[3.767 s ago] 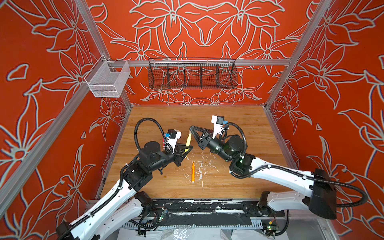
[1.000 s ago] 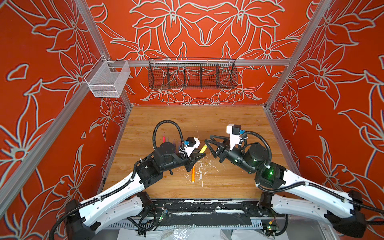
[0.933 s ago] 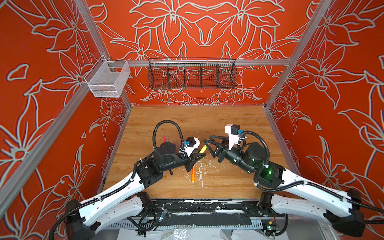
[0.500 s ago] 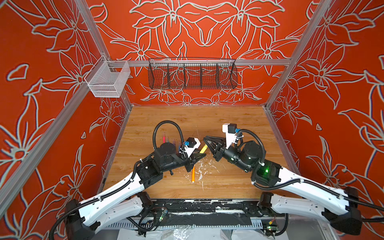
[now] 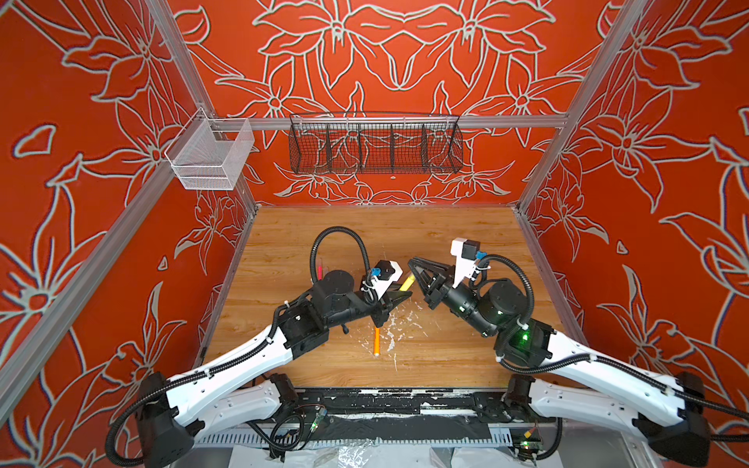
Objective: Insert the pens into the pen caps
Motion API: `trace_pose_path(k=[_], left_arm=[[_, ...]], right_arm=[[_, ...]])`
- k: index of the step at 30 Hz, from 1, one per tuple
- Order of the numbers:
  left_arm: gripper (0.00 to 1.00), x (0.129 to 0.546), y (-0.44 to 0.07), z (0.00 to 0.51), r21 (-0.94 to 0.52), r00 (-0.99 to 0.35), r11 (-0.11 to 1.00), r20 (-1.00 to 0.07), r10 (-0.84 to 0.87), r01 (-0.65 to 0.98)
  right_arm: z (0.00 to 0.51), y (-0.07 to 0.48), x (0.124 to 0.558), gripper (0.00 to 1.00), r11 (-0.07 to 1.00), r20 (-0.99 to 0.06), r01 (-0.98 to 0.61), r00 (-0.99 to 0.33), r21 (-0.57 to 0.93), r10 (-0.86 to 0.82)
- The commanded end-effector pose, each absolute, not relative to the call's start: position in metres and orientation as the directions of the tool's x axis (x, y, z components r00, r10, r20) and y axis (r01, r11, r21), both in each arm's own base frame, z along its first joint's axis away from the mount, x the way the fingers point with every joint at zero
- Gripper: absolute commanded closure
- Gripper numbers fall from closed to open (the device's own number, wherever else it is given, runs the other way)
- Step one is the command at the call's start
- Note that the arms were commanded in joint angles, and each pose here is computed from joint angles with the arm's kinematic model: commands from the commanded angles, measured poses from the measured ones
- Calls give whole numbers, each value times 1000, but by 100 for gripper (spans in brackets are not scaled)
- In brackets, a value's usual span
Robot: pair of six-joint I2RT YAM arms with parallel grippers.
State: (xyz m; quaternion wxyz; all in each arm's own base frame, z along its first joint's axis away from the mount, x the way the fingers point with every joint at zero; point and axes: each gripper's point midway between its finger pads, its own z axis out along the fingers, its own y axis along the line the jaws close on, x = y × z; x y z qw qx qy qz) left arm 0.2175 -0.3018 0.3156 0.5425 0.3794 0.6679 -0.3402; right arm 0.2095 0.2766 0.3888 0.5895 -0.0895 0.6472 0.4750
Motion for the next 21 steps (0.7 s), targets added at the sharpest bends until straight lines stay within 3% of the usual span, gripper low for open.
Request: trace_pose_path(k=[1, 21], left_arm=[[100, 240, -295, 413, 10, 68, 565, -994, -82, 825], [100, 265, -302, 466, 58, 173, 638, -978, -119, 768]], right_arm=[[325, 304, 187, 100, 504, -863, -703, -443, 502, 243], [256, 305, 185, 100, 581, -880, -695, -467, 424, 84]])
